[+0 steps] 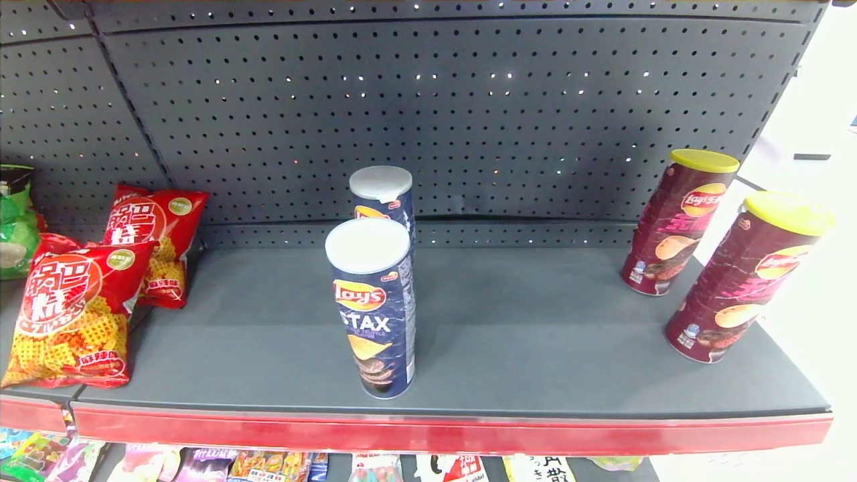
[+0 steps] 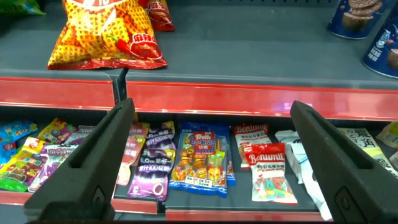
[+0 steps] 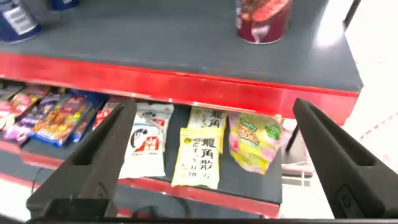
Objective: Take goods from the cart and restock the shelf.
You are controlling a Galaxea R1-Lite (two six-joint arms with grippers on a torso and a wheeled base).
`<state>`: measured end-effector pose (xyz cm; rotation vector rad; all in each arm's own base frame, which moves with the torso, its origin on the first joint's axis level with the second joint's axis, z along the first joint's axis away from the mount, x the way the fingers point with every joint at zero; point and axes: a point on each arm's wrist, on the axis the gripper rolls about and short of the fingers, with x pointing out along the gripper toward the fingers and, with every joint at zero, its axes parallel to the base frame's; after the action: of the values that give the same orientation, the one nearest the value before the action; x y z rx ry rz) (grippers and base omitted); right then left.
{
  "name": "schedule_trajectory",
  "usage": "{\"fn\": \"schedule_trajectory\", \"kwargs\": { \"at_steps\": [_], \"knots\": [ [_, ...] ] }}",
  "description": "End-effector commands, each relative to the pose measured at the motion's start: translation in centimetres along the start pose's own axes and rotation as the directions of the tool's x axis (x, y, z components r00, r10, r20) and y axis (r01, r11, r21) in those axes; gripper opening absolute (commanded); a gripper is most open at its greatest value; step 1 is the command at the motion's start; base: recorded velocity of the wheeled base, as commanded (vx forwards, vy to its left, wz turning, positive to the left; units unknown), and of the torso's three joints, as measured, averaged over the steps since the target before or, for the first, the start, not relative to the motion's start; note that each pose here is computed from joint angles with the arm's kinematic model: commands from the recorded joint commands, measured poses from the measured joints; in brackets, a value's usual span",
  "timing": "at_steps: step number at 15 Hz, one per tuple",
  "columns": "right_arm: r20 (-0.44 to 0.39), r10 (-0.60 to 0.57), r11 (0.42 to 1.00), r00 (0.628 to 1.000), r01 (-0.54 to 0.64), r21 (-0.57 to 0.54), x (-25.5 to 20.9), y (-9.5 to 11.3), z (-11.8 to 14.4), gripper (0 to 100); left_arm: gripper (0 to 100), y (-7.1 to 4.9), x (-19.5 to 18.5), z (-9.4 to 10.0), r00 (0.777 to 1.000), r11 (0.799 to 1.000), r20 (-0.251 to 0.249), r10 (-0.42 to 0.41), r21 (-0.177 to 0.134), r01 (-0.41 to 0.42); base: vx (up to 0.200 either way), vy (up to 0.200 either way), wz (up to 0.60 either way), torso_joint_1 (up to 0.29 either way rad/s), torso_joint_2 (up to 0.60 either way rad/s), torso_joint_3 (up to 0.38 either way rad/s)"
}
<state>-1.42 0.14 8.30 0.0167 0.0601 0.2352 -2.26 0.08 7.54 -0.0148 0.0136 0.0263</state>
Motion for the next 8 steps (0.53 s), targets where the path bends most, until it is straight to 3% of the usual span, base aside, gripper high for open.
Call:
{"fn": "schedule_trajectory", "kwargs": {
  "at_steps": [1, 5, 8],
  "knots": [
    [0.013, 0.002, 1.0, 1.0, -0.002, 0.0, -0.11, 0.0, -0.02, 100, 100, 0.0, 0.01, 0.0, 1.0, 1.0, -0.002, 0.0, 0.0, 0.0, 0.0, 0.0, 0.0, 0.0, 0.0, 0.0],
    [0.016, -0.059, 0.998, 0.998, 0.059, -0.007, -0.08, 0.12, -0.02, 100, 100, 0.0, 0.01, 0.0, 1.0, 1.0, -0.002, 0.0, 0.0, 0.0, 0.0, 0.0, 0.0, 0.0, 0.0, 0.0],
    [0.068, -0.127, 0.992, 0.99, 0.127, -0.006, -0.43, 0.32, -0.11, 100, 100, 0.0, 0.01, 0.0, 1.0, 1.0, -0.002, 0.0, 0.0, 0.0, 0.0, 0.0, 0.0, 0.0, 0.0, 0.0]
  ]
}}
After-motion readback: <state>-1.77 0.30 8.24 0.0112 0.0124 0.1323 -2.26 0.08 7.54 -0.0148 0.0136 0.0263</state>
